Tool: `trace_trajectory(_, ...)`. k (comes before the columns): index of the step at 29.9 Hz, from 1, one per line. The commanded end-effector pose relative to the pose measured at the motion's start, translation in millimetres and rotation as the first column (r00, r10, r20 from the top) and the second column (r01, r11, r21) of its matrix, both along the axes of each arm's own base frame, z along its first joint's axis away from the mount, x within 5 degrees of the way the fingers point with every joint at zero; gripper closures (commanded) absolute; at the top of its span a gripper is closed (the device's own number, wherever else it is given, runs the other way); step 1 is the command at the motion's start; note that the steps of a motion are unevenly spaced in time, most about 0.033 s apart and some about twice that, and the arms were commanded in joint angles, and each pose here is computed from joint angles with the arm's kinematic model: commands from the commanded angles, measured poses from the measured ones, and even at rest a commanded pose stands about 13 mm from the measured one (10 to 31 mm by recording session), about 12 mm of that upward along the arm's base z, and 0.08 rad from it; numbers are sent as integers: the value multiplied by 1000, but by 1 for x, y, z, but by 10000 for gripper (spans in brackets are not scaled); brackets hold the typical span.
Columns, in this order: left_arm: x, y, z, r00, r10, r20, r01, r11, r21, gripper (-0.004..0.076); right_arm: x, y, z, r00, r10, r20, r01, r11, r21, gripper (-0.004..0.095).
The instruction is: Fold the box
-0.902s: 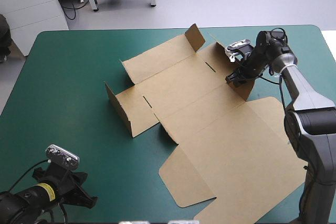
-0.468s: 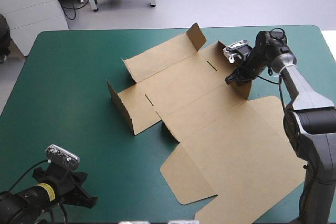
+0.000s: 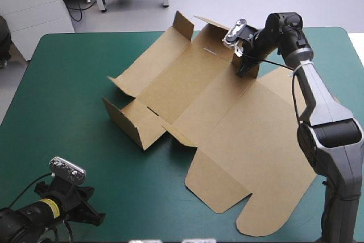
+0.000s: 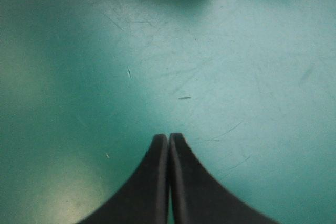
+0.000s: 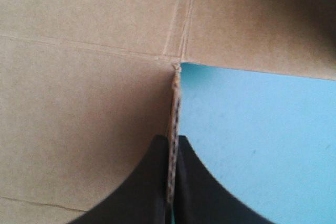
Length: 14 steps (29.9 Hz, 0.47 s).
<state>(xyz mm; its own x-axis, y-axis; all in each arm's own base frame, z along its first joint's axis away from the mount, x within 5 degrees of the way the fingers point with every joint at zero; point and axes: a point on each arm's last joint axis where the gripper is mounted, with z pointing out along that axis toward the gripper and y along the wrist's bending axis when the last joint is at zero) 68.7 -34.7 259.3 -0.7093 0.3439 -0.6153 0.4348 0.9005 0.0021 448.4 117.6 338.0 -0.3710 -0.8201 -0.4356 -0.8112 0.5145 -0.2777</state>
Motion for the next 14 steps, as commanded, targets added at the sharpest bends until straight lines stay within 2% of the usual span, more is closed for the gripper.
trace_trajectory(1, 5, -3, 12, 998, -4, 68, 6, 1000, -30, 756, -22, 19, 53, 977, 133, 168, -134, 991, -5, 931)
trace_trajectory(8, 4, -2, 36, 993, 1, 120, 6, 999, -54, 756, -33, 55, 54, 923, 320, 212, -315, 947, -58, 931)
trace_trajectory(14, 4, 0, 63, 980, 9, 200, 9, 996, -86, 756, -44, 73, 53, 869, 449, 206, -452, 891, -34, 931)
